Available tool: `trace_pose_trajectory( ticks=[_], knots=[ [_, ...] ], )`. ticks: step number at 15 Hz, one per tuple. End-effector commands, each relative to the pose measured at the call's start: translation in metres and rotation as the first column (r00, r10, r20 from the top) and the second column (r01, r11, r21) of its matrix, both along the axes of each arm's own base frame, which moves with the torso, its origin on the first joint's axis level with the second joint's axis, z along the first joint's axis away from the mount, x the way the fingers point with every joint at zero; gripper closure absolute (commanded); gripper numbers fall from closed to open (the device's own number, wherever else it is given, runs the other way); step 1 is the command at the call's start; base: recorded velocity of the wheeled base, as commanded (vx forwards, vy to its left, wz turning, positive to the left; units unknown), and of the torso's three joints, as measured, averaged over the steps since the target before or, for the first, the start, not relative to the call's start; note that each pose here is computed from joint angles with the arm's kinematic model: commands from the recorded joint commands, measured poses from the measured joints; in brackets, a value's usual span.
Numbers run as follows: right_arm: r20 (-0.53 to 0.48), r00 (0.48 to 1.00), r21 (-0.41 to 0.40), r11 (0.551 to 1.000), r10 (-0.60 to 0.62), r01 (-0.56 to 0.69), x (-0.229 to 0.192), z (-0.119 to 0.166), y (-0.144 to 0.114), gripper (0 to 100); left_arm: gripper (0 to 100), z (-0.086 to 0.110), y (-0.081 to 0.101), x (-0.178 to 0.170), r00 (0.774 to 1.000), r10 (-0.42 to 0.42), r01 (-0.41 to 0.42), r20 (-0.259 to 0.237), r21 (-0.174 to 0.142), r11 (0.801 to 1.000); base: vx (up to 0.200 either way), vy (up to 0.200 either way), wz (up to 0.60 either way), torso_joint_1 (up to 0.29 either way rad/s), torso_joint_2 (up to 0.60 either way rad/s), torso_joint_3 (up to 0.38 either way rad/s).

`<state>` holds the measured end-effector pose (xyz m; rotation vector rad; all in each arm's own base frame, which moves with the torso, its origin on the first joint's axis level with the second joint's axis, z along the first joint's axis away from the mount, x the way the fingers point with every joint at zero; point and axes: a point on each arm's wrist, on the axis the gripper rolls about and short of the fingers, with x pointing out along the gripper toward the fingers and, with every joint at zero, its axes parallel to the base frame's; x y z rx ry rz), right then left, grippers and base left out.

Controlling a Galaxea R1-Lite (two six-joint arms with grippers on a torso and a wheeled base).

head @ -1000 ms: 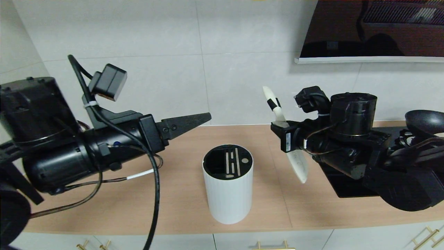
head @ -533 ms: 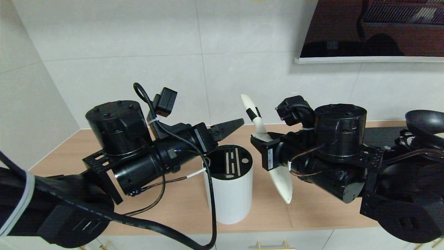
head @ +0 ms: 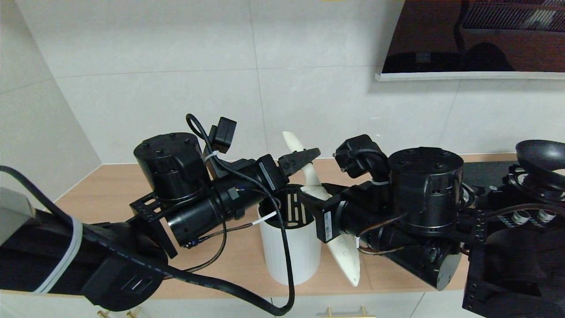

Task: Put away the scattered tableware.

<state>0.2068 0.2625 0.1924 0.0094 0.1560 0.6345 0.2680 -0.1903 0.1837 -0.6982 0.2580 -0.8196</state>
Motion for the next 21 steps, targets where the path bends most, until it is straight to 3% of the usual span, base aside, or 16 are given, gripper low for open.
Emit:
trace_pose_trajectory(
  ticks=[1, 10, 11, 21],
  knots=[
    [-0.001, 1.000, 0.001, 1.000, 0.007, -0.007, -0.002, 0.000, 0.001, 100, 0, 0.000, 0.000, 0.000, 1.000, 0.000, 0.000, 0.000, -0.002, 1.000, 0.000, 0.000, 0.00, 0.000, 0.00, 0.000],
    [-0.007, 0.999, 0.012, 0.999, 0.041, -0.041, -0.014, 0.001, 0.005, 100, 0, -0.001, -0.001, 0.001, 1.000, -0.005, 0.005, -0.003, 0.000, 1.000, 0.000, 0.000, 0.00, 0.000, 0.00, 0.000],
    [-0.006, 0.999, 0.013, 0.999, 0.043, -0.042, -0.014, 0.001, 0.005, 100, 100, -0.005, -0.002, 0.002, 1.000, -0.006, 0.006, -0.012, 0.006, 1.000, 0.000, 0.000, 0.00, 0.000, 0.00, 0.000],
    [-0.004, 0.999, 0.017, 0.999, 0.043, -0.043, -0.016, 0.003, 0.003, 100, 100, -0.005, -0.002, 0.002, 1.000, -0.009, 0.009, -0.010, 0.006, 1.000, 0.000, 0.000, 0.00, 0.000, 0.00, 0.000]
  ],
)
